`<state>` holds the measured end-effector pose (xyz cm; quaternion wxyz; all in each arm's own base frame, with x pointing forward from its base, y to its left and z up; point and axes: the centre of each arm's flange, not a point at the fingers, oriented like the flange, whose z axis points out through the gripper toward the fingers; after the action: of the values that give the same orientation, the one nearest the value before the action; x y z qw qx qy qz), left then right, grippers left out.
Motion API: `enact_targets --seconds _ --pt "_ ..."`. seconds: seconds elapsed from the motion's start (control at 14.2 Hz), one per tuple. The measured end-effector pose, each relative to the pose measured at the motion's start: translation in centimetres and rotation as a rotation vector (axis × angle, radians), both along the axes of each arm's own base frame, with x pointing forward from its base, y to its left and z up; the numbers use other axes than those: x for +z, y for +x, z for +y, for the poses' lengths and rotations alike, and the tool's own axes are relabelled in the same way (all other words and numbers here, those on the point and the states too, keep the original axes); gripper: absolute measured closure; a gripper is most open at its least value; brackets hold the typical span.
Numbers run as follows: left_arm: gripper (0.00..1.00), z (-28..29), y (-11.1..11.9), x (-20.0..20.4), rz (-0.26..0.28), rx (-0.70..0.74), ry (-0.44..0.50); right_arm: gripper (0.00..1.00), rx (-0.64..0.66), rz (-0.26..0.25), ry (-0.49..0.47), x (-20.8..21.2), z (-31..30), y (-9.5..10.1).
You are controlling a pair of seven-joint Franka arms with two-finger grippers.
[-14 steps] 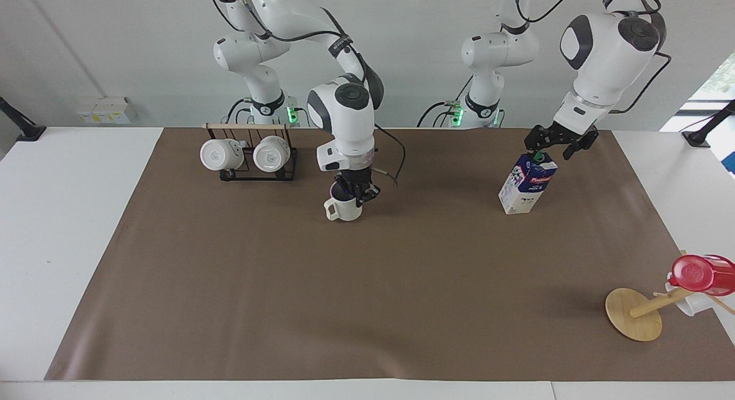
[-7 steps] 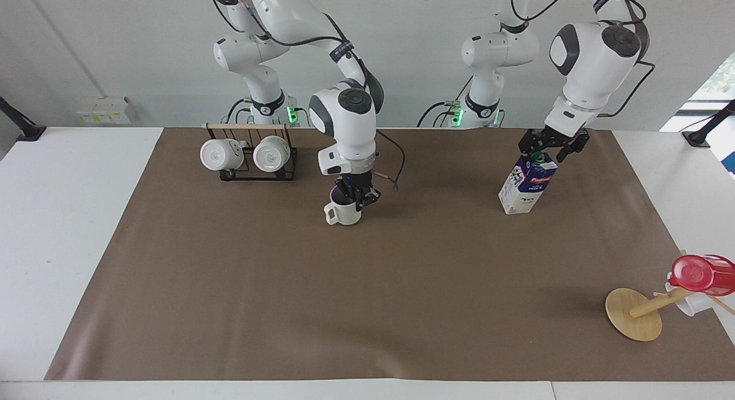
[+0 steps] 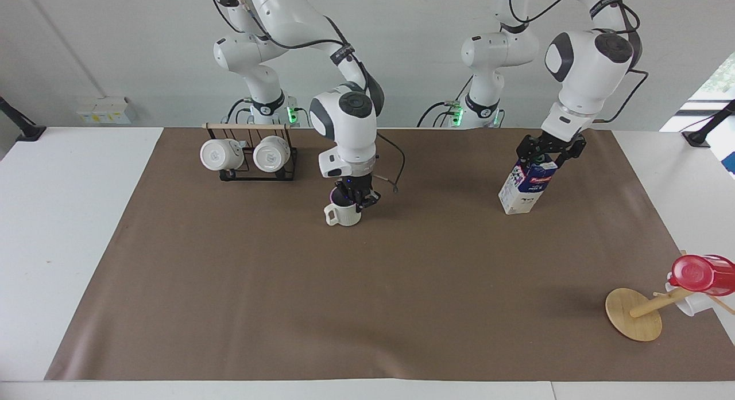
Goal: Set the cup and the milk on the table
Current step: 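Carry the white mug toward the table center with the right gripper, then release the mug and withdraw the right gripper toward its rest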
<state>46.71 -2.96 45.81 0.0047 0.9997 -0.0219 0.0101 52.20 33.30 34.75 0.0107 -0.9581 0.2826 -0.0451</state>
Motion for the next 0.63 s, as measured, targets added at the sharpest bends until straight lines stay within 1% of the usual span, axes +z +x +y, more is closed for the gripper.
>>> enact_targets --seconds 0.28,0.42,0.49,0.56,0.63 --pt "0.0 -0.1 -0.1 -0.3 0.005 -0.003 0.001 0.4 -0.001 -0.005 0.002 0.2 0.0 0.2" --pt "0.0 -0.1 -0.1 -0.3 0.005 -0.003 0.001 0.21 0.009 -0.024 0.01 1.2 0.1 0.6" --pt "0.0 -0.1 -0.1 -0.3 0.005 -0.003 0.001 0.08 0.02 -0.039 0.016 2.2 -0.1 0.8" --pt "0.0 -0.1 -0.1 -0.3 0.005 -0.003 0.001 0.01 0.034 -0.056 0.023 3.4 -0.5 1.1" --pt "0.0 -0.1 -0.1 -0.2 0.004 -0.003 0.001 0.0 0.05 -0.074 0.029 4.6 -1.2 1.4"
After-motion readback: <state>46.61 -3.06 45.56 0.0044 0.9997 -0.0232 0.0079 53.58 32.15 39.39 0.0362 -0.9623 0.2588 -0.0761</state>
